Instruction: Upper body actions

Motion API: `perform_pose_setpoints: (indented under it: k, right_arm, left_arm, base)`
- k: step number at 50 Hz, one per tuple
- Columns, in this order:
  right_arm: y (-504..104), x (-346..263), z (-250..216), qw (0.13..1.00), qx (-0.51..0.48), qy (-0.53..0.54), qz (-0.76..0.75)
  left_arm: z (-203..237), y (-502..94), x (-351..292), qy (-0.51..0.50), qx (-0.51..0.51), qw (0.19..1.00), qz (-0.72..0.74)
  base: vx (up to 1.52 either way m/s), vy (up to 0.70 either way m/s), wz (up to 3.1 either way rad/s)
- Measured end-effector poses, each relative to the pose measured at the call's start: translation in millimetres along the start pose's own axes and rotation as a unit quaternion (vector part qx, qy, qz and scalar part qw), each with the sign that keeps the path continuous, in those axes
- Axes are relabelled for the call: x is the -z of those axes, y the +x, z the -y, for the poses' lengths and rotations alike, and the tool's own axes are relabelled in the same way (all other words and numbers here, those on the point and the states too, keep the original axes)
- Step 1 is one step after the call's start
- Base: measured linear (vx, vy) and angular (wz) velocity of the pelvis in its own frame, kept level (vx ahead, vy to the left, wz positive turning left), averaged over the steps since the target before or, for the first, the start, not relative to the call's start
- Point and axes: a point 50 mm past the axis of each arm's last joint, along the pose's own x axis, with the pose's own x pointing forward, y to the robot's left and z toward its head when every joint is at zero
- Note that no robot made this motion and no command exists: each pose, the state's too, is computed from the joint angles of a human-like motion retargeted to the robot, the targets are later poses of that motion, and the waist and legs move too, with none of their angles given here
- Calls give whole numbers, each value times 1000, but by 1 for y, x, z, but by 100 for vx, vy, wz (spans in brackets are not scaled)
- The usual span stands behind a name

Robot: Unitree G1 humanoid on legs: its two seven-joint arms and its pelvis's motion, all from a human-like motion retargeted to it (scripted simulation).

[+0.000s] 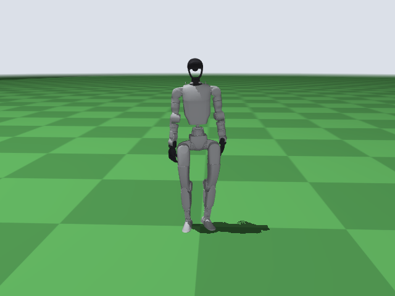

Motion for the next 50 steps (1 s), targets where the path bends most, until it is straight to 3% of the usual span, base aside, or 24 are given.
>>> perform_pose_setpoints:
  k: [50]
  right_arm:
    - [0,1,1,1000,6,-10,-2]
  left_arm:
    - [1,0,1,-3,3,1000,-2]
  base:
    - [0,0,0]
